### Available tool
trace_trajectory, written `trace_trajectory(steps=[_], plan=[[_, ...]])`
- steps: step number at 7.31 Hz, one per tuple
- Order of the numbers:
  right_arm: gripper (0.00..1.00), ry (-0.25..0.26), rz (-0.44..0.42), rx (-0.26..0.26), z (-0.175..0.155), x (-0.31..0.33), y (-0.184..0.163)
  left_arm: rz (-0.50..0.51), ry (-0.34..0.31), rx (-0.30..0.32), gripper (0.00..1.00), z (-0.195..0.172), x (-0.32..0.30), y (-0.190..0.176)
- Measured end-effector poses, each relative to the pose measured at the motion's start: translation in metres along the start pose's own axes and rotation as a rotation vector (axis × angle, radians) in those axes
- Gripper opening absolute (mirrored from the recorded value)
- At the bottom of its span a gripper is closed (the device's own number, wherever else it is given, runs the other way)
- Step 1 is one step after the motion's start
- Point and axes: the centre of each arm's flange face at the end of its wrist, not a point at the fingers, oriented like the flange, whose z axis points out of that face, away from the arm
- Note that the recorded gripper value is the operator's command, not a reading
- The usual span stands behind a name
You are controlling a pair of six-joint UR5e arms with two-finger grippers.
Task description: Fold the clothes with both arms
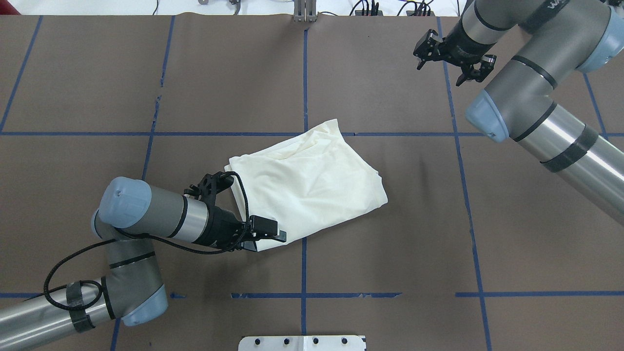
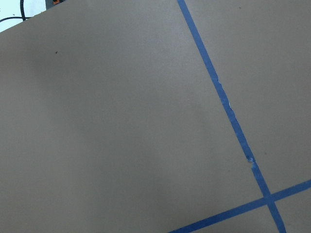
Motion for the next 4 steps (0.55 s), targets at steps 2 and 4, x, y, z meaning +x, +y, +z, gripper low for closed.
trace_trajectory(steps=[2, 4], plan=[[1.00, -0.011, -0.016, 0.007, -0.008, 0.001, -0.001, 0.011, -0.003, 0.015, 1.00, -0.016, -0.007, -0.001], [1.00, -0.011, -0.070, 0.020, -0.016, 0.023, -0.005, 0.106, -0.043, 0.141, 1.00, -0.075, -0.024, -0.058]])
